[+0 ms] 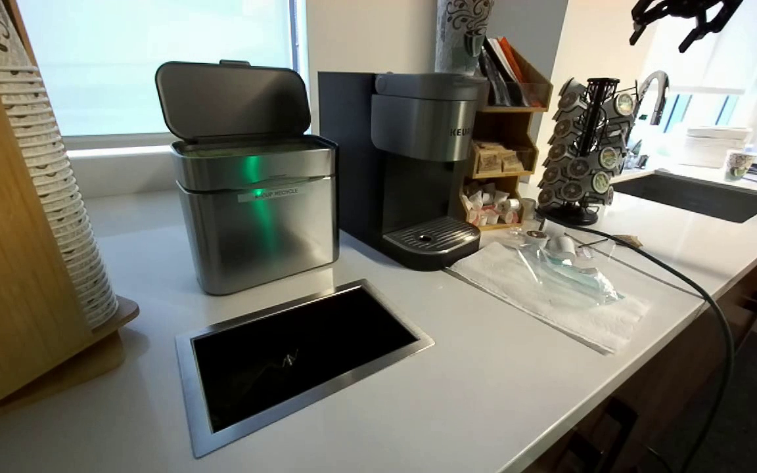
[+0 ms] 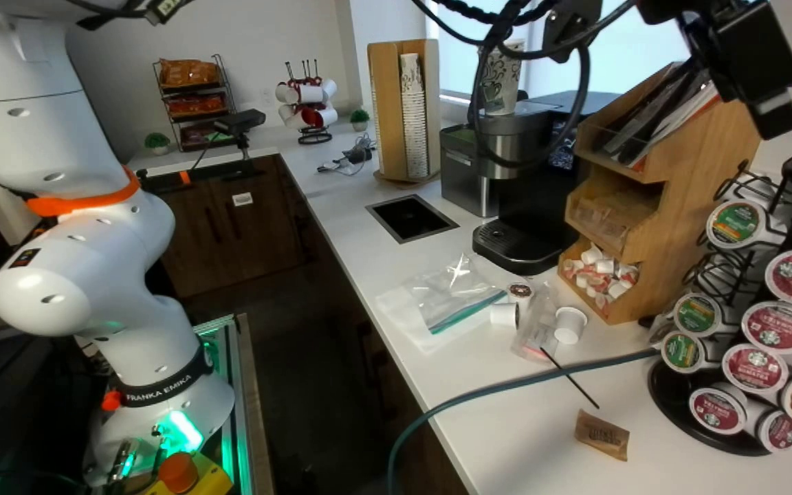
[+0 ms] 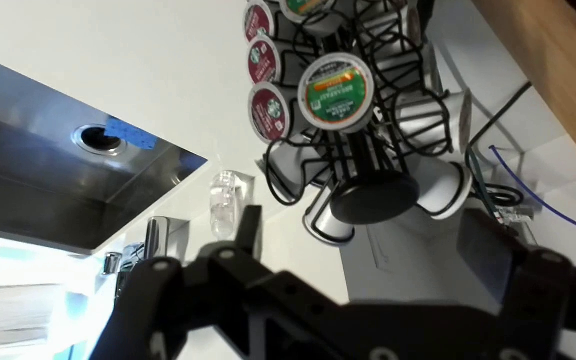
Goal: Move the object to the right
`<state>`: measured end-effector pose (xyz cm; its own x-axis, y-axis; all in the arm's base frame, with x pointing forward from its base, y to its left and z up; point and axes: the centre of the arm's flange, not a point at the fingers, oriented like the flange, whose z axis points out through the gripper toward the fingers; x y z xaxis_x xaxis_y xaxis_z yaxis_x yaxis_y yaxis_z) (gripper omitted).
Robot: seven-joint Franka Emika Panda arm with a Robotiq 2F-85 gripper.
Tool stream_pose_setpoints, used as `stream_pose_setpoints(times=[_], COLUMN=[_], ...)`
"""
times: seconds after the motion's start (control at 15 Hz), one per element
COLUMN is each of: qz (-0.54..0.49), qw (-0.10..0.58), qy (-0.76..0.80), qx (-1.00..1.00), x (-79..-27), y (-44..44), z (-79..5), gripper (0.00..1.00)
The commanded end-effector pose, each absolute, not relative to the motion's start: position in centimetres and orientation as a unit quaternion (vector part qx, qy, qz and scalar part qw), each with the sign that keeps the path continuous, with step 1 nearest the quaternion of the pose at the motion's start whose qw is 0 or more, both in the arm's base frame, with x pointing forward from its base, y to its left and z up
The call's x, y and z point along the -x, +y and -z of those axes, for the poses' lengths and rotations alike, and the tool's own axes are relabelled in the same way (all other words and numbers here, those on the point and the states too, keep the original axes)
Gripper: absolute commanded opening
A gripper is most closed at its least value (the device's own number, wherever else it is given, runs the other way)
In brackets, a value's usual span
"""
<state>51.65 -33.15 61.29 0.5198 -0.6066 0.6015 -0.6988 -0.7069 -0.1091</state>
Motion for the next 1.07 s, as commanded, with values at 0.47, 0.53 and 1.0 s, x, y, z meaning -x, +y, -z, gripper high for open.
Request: stream_pose_setpoints(times=[0.47,0.53,1.0], qz=[-0.334,-0.334,-0.325], qw=[0.053,0.058,0.077], qy=[-0.400,-0.399,-0.352], qx=[-0.852,-0.852,-0.874], x=[-56.5,-57.6,-62.9], y=[-36.2,-36.4,-36.7], z=[-60.2,-60.0,-59.0], gripper=[1.00,1.00,1.00])
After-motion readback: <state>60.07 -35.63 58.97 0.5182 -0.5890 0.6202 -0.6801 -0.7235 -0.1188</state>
